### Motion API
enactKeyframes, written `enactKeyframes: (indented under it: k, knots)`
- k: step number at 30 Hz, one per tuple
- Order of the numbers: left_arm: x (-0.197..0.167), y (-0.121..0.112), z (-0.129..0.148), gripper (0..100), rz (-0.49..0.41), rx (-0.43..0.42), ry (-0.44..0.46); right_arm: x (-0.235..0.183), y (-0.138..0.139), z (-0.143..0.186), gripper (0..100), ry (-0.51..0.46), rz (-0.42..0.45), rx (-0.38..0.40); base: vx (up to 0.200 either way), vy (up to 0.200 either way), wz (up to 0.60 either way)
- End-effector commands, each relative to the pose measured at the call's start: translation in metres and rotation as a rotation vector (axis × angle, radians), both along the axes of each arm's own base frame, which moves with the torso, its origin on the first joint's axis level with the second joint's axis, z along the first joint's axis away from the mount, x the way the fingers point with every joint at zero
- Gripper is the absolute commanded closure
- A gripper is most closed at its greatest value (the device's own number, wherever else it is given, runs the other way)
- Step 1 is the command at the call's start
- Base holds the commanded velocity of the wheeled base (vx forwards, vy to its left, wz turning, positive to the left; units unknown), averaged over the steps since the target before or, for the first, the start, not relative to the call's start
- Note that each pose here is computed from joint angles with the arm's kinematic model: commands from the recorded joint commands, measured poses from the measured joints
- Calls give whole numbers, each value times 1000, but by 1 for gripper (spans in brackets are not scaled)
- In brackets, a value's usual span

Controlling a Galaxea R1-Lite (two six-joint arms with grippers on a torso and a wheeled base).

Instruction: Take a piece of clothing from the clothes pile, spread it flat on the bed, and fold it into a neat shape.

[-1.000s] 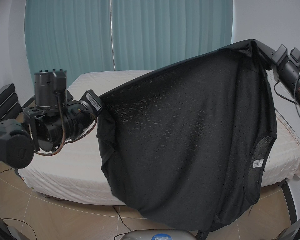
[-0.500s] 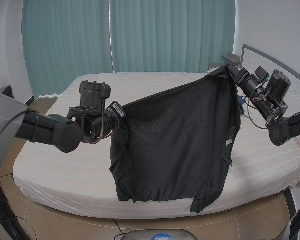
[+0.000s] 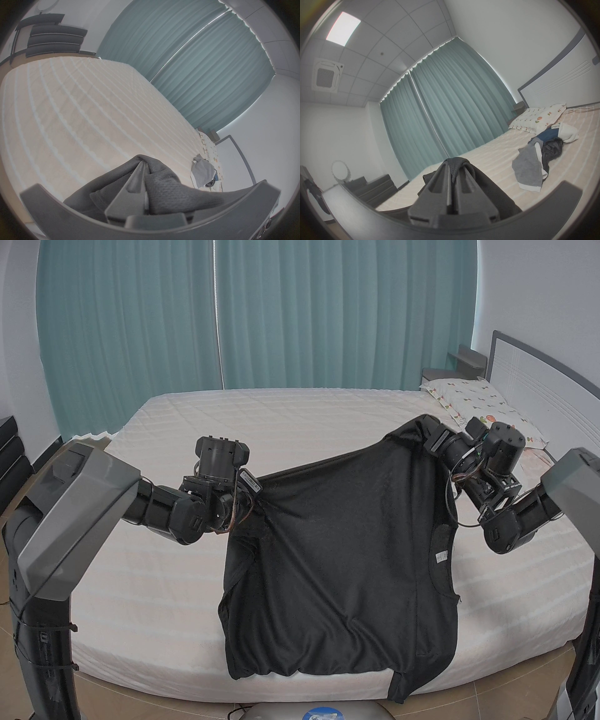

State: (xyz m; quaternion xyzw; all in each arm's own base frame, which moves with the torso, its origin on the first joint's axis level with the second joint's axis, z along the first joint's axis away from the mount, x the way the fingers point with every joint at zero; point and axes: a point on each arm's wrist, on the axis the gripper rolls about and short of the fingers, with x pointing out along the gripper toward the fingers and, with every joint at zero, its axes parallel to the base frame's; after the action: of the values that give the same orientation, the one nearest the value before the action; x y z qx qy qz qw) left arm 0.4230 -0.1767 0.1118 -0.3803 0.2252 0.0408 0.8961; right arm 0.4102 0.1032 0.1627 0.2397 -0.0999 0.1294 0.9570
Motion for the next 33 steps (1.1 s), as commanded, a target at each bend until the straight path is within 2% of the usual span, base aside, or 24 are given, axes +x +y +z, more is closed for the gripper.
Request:
enactKeyframes:
  k: [1,3,5,13,14,19,21,24,27,33]
  knots:
    - [18,-2,-39,100,25,-1,57,24,4,-57,100,77,-23,-36,0,0,0]
    - [21,-1,-42,100,31,-5,58,27,5,-61,100,84,-33,-35,0,0,0]
    - [32,1,-59,100,61,-27,74,37,9,-79,100,103,-71,-31,0,0,0]
    - [45,9,-94,100,102,-24,123,51,12,-131,100,192,-96,-53,0,0,0]
    - [46,11,-96,0,110,-27,131,53,12,-136,0,199,-112,-53,0,0,0]
    - [52,15,-107,0,126,-16,154,53,12,-169,0,271,-106,-81,0,0,0]
    - [52,20,-115,0,134,13,193,51,10,-182,0,325,-103,-100,0,0,0]
    - [56,28,-116,0,170,44,208,48,4,-186,0,383,-113,-115,0,0,0]
    - [64,42,-110,0,226,62,205,47,-12,-171,0,407,-144,-114,0,0,0]
    - [65,63,-99,0,260,68,213,37,-47,-145,0,418,-174,-82,0,0,0]
